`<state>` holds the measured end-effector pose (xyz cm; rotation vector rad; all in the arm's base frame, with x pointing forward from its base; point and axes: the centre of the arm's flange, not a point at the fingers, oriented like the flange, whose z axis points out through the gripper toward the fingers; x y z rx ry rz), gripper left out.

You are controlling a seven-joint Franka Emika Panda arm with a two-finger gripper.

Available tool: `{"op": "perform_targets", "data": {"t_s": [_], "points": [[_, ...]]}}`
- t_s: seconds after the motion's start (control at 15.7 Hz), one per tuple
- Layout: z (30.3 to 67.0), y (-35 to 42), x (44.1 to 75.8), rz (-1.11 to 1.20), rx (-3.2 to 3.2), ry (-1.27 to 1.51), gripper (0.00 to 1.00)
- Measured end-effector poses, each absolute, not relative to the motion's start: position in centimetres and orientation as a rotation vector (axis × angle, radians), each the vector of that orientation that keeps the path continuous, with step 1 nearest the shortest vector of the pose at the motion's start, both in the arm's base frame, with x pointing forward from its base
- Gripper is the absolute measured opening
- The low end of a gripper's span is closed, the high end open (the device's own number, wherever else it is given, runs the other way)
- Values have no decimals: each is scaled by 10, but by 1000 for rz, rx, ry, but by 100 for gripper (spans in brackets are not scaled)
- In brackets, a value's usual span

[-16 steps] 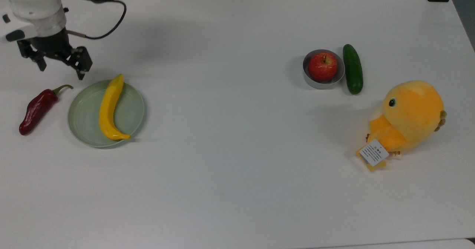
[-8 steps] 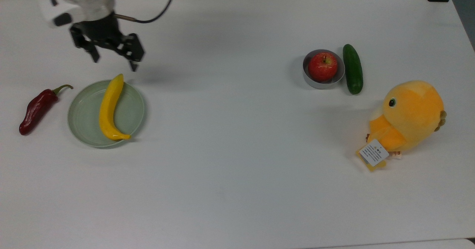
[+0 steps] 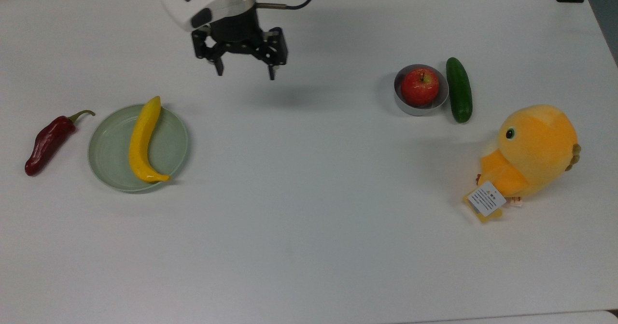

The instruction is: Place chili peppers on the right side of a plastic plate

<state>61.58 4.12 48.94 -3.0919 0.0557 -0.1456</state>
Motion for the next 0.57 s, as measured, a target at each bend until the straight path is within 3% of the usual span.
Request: {"op": "perform_targets", "data": {"t_s": [0.57], "points": [[484, 113, 599, -58, -3110, -151, 100]]}}
